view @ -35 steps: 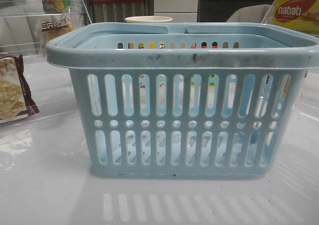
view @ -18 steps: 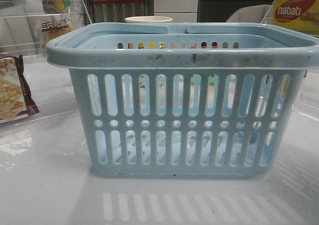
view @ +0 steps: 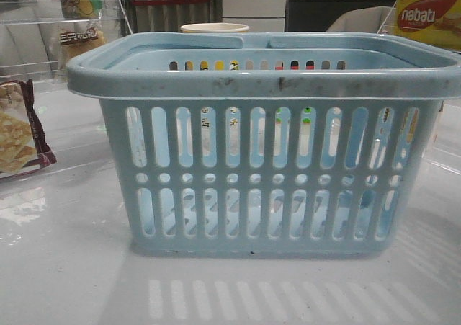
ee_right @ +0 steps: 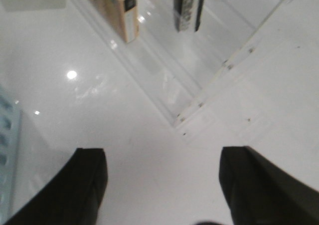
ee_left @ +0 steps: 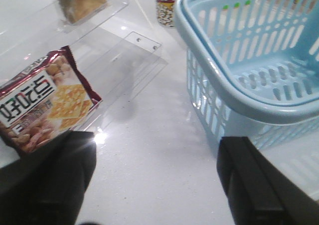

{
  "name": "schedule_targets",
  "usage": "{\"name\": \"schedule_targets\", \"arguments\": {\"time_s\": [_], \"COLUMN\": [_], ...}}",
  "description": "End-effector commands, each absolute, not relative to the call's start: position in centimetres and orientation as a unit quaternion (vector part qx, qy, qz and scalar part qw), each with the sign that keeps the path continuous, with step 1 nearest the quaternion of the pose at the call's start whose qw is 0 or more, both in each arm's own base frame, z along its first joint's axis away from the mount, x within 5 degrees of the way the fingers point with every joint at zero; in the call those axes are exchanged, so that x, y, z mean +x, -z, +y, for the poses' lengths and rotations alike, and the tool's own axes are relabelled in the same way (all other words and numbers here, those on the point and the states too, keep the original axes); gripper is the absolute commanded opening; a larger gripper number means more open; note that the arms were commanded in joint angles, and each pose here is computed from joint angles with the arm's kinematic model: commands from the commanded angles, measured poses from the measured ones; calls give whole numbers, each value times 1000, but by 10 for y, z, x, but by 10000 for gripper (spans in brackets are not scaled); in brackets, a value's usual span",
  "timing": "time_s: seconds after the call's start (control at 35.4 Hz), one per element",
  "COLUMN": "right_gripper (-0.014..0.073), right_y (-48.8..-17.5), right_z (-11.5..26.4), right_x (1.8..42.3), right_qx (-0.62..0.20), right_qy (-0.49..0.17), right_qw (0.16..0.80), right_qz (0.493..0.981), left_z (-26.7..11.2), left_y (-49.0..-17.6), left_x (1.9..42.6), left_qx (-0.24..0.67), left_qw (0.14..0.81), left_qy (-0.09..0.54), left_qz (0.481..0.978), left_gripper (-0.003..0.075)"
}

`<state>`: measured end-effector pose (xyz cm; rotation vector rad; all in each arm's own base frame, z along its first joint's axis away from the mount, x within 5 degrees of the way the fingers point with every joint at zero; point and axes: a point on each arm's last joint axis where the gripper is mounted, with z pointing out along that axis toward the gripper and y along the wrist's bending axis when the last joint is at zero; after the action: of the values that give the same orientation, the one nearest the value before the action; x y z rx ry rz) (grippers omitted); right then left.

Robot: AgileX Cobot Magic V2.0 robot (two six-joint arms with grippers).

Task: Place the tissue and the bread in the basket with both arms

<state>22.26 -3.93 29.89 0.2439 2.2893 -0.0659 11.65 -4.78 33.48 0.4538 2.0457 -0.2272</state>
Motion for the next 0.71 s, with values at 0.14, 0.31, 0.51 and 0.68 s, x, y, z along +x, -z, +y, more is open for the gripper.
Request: {"name": "schedule_targets", "arguments": {"time_s": [0.14,0.31,0.51,0.68], "right_gripper": [571,571,571,377], "right_y": [-332,-321,-298,-284], "right_z": [-65,-74,-83,-88], "right_x": [308,350,388,405], "right_qx": [104,105,95,85], "right_qy": [41,40,52,62], "right_qw": [455,437,421,409], "right_qz": [883,893,900,906], "left_z": [-56,-56,-56,-56], "left_y": [-350,-350,-350,-350], "left_x": [117,117,117,117], "left_qx": [204,204,204,204], "left_qw": [533,533,533,533], "left_qy": [119,119,119,119], "left_qz": [813,813,813,813], "left_gripper": [559,559,559,559]}}
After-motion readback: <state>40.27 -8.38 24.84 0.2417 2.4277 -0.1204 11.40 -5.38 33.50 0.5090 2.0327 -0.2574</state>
